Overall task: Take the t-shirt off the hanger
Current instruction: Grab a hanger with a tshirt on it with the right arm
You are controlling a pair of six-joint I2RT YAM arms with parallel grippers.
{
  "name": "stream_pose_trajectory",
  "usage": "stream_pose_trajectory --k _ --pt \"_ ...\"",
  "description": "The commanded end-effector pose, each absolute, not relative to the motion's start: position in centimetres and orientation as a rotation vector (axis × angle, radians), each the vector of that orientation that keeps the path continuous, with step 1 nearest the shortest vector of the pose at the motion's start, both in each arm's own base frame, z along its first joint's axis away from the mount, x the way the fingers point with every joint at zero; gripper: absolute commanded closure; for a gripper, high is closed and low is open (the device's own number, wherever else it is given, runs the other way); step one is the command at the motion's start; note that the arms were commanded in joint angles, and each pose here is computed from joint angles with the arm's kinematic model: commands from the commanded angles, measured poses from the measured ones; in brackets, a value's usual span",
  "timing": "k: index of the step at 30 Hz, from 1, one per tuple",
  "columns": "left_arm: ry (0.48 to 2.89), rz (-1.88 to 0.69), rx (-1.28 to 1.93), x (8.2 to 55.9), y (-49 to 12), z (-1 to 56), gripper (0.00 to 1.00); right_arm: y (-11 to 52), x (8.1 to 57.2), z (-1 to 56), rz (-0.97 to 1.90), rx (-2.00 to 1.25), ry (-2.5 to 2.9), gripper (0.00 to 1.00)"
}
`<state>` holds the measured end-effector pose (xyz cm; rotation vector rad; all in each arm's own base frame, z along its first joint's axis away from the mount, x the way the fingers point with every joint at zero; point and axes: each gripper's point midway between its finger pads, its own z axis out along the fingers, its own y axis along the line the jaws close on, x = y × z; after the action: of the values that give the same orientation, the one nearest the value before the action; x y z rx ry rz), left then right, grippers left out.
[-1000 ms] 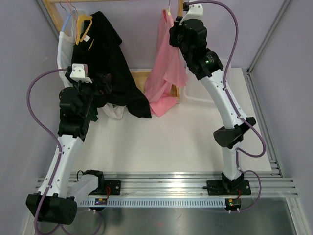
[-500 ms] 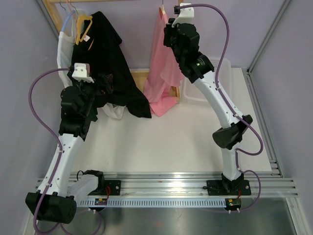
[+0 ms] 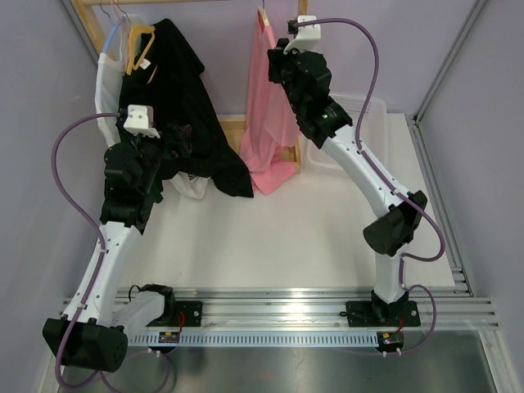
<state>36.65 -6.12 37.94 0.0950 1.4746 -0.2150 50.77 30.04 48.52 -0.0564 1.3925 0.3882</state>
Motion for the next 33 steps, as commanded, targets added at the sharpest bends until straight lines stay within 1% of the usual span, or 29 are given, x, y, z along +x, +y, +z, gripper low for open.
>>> stream_pose_trajectory --k 1,16,22,29,33 --pt "1.398 -0.223 0.123 36.2 -6.6 41.0 0.01 28.3 47.0 57.8 0.494 -0.011 1.119 1.0" --pt "1.406 -0.23 0.139 36.0 -7.4 41.1 0.01 26.8 43.3 61.6 0.602 0.013 1.03 1.0" --pt "1.403 -0.228 0.138 35.9 -7.4 41.4 0.01 26.8 42.4 60.7 0.618 -0.014 1.077 1.0" --pt "1.374 -0.308 0.064 34.2 -7.5 44.2 0.01 26.7 40.4 59.4 0.658 -0.06 1.163 1.0" --pt "1.351 -0.366 0.048 32.7 -7.8 46.1 0.01 25.5 38.4 59.2 0.695 -0.032 1.189 1.0"
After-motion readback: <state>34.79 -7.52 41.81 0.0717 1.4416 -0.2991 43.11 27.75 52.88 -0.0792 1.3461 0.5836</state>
